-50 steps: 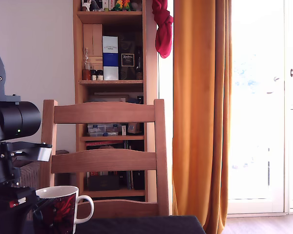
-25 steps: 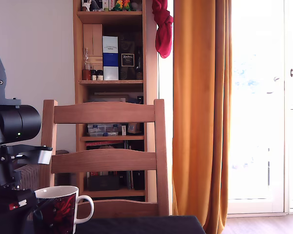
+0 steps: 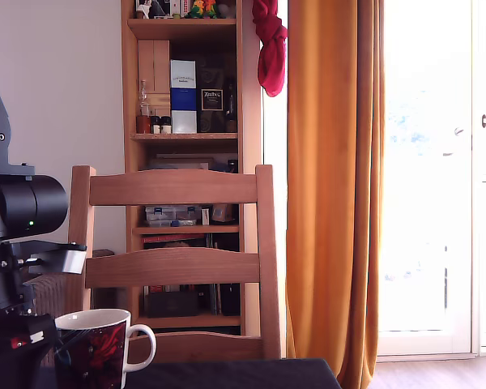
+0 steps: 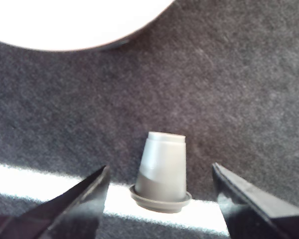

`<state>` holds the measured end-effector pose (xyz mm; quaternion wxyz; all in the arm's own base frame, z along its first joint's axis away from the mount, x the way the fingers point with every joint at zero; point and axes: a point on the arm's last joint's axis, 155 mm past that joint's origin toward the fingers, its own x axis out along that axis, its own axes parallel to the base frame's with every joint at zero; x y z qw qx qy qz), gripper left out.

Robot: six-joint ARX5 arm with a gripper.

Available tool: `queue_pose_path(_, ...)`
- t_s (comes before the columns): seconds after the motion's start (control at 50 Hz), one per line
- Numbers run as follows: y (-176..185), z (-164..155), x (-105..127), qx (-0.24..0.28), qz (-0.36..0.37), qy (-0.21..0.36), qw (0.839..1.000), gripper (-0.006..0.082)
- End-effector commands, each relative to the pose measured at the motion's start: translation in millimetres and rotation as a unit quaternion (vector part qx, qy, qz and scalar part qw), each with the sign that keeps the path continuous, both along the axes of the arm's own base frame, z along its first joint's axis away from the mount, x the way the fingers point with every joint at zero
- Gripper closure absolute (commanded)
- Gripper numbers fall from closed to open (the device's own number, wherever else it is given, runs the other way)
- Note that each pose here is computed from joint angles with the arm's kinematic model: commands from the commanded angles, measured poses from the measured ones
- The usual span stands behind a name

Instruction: Pick the grey coffee capsule and place it inside the red coffee cup

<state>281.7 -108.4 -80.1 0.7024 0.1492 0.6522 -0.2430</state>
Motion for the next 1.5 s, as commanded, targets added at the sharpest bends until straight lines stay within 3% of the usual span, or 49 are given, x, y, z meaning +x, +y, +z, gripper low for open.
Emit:
queue_pose_path(0.0,2.3,-10.1,-6.9,0.005,-0.002,0.018,1.0,0.0178)
queue_pose_path(0.18,6.9,-24.1,-20.4,0.016,0.002,0.05,0.999,0.0178)
queue_pose_path(0.32,7.2,-27.3,-16.8,0.018,0.002,0.044,0.999,0.0203)
queue_pose_path(0.7,9.4,-25.7,-16.8,0.025,0.002,0.047,0.999,0.0564)
queue_pose_path(1.0,-5.6,-3.0,-10.0,-0.002,0.002,0.076,0.997,0.0569)
queue_pose_path(1.22,-44.1,32.7,12.5,-0.088,-0.002,0.05,0.995,0.0569)
queue_pose_path(1.48,-73.6,74.4,53.5,-0.148,0.003,-0.002,0.989,0.0569)
